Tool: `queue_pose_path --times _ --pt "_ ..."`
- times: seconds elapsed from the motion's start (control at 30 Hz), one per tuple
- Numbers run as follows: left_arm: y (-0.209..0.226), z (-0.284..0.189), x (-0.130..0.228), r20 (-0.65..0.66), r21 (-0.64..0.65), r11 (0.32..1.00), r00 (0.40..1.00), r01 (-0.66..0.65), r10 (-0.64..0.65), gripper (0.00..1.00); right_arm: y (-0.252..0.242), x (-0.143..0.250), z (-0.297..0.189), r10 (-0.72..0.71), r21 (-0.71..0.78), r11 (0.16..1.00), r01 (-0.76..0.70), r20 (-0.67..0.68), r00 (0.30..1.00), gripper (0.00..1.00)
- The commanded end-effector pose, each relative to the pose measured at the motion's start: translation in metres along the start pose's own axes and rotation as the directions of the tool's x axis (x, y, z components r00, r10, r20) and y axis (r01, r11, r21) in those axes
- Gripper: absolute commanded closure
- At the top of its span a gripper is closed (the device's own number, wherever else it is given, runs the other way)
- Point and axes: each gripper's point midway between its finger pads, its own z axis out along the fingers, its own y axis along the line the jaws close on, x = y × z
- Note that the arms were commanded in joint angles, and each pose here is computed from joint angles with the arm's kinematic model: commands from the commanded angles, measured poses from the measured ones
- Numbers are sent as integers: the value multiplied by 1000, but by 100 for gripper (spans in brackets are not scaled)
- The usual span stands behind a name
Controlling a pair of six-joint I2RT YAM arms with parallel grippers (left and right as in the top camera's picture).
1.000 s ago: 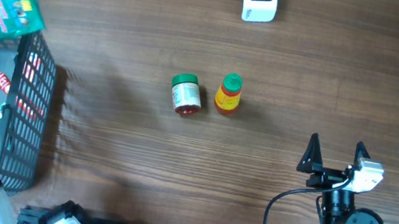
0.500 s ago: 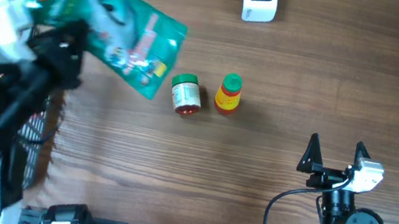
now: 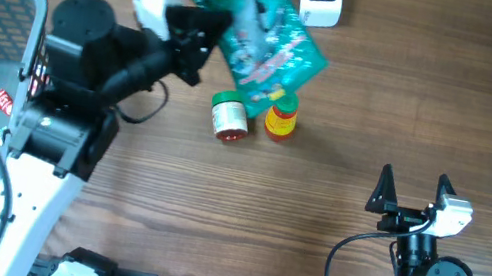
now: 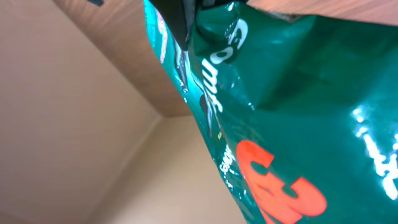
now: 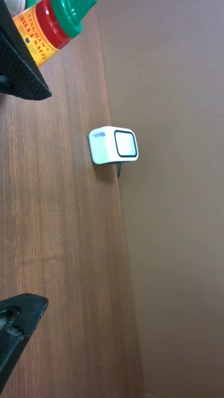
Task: Scan the item barcode
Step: 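Lift the gloves pack out and lay it flat right of the jars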
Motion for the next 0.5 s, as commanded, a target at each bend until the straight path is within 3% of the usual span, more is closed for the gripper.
queue_pose_path --times 0.0,0.33,0.47 --pt "-28 33 24 -72 107 994 997 6 2 96 2 2 0 -16 -12 1000 16 -5 1000 0" --pt "-54 137 122 -239 249 968 971 34 27 96 2 2 0 -16 -12 1000 16 -5 1000 0" --pt "-63 157 163 -302 216 976 953 34 34 96 2 2 0 -16 -12 1000 16 -5 1000 0"
